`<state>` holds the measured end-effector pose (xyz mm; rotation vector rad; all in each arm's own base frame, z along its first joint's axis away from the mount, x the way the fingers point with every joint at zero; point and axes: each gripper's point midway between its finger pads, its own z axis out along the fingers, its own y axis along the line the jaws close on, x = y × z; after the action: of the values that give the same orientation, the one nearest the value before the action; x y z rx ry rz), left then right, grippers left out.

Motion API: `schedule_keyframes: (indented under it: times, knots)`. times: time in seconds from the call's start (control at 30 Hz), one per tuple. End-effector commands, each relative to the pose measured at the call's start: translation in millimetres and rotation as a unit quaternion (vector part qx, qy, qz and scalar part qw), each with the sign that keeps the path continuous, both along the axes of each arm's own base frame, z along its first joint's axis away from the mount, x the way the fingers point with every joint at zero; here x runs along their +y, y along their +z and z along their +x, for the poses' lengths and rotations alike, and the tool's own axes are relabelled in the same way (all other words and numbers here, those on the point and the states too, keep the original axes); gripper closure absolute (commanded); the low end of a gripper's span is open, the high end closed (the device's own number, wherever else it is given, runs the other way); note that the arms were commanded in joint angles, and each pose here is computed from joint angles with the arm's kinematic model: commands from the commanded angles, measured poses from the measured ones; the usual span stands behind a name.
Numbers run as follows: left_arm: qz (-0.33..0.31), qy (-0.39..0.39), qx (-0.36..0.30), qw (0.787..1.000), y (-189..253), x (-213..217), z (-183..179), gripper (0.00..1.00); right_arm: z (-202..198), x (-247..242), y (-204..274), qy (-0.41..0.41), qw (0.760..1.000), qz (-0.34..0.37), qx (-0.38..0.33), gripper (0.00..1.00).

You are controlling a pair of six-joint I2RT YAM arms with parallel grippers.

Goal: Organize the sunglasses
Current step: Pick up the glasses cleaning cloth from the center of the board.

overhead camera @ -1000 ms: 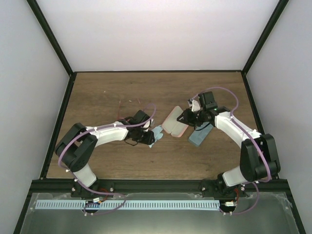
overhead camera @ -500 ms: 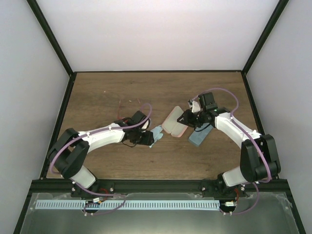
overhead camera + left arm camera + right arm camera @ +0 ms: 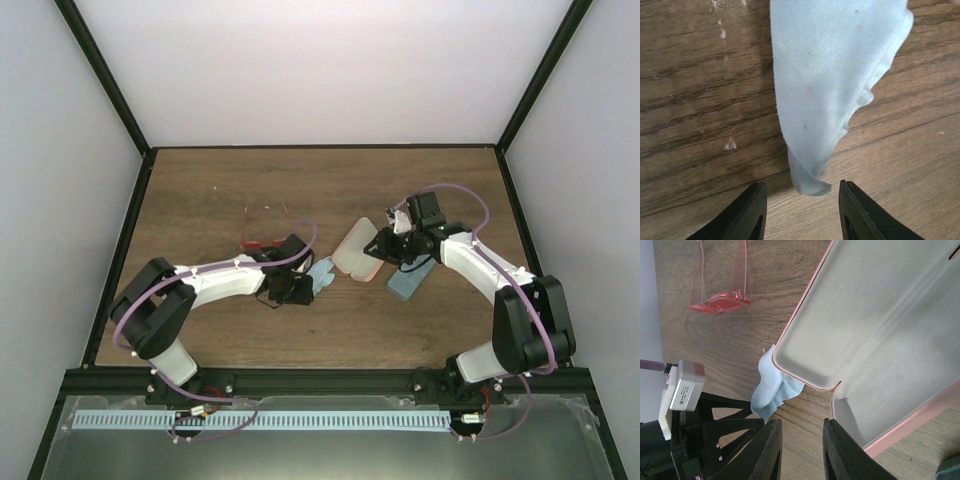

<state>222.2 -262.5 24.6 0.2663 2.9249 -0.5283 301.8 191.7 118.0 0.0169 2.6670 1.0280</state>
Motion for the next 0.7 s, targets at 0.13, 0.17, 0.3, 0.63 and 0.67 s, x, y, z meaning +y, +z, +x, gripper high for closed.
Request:
schedule_keyframes:
  times: [0.13,0.17,0.3,0.63,0.67]
  knots:
    - [0.009,0.013,-0.013,1.0,-2.2,-7.4,14.8,0.65,-0.8,1.6,9.2,0.005,1.0,-0.001,-0.011,0.76]
    - [0.01,0.014,-0.012,1.0,-3.6,-7.7,15.4,0.67,-1.0,1.0,8.7,0.005,1.0,-0.003,-0.01,0.76]
    - [0.016,0.017,-0.012,1.0,-4.1,-5.5,15.8,0.89,-2.3,1.2,7.9,0.006,1.0,-0.002,-0.008,0.76]
    - [0.038,0.011,-0.052,0.998,43.0,14.1,15.6,0.96,0.8,5.2,10.8,0.01,1.0,0.008,-0.014,0.76]
    - [0.035,0.005,-0.061,0.998,53.5,12.0,18.5,0.96,1.6,5.5,11.4,0.01,1.0,0.009,-0.015,0.76]
